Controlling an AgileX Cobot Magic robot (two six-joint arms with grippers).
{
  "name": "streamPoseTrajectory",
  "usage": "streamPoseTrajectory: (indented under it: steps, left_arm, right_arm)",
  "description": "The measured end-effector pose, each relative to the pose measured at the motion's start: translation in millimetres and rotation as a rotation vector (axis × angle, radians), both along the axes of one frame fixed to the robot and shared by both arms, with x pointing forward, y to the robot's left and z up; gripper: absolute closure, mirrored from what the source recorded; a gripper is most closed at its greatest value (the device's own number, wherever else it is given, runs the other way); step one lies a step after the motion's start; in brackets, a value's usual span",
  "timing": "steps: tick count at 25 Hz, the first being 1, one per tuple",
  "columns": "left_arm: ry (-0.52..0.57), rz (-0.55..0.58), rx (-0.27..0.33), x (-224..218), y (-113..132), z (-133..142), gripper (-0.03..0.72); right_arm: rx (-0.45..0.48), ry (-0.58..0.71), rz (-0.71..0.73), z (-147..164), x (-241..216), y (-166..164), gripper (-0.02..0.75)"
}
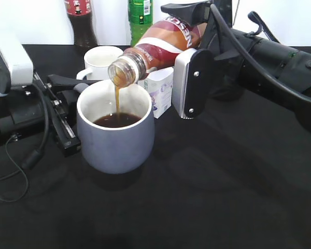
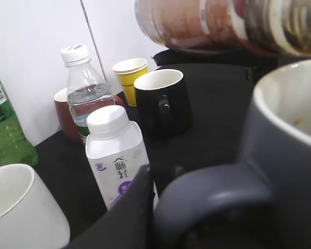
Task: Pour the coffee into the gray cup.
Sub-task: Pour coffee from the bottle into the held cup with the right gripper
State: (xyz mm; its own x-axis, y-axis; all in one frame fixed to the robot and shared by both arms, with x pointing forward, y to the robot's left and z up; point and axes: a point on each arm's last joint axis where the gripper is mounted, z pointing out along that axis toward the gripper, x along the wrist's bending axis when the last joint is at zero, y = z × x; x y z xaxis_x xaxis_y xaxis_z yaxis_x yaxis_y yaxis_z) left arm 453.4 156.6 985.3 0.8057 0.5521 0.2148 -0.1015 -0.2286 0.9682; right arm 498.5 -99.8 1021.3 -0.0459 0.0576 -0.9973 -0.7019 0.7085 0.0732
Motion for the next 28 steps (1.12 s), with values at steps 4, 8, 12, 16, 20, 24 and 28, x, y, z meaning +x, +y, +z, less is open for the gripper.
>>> streamPoseTrajectory:
  steps: [4, 8, 12, 16, 20, 24, 28]
  left_arm:
    - [0.000, 0.000, 0.000, 0.0, 0.0, 0.0, 0.624]
    - [0.000, -0.001, 0.000, 0.0, 0.0, 0.0, 0.624]
    - [0.000, -0.001, 0.001, 0.0, 0.0, 0.0, 0.624]
    - [0.000, -0.001, 0.001, 0.0, 0.0, 0.0, 0.624]
    - [0.000, -0.001, 0.001, 0.0, 0.0, 0.0, 0.624]
    - [0.000, -0.001, 0.003, 0.0, 0.0, -0.2, 0.624]
    - [0.000, -0.001, 0.003, 0.0, 0.0, -0.2, 0.624]
  right_arm:
    - [-0.003, -0.003, 0.000, 0.0, 0.0, 0.0, 0.205]
    - [-0.003, -0.003, -0.001, 0.0, 0.0, 0.0, 0.205]
    - [-0.003, -0.005, 0.000, 0.2, 0.0, 0.0, 0.205]
    - [0.001, -0.002, 0.000, 0.2, 0.0, 0.0, 0.205]
    - [0.033, 0.030, 0.000, 0.2, 0.0, 0.0, 0.205]
    - [0.093, 0.089, 0.000, 0.2, 0.1, -0.1, 0.205]
    - [0.287, 0.280, 0.003, 0.2, 0.1, -0.1, 0.205]
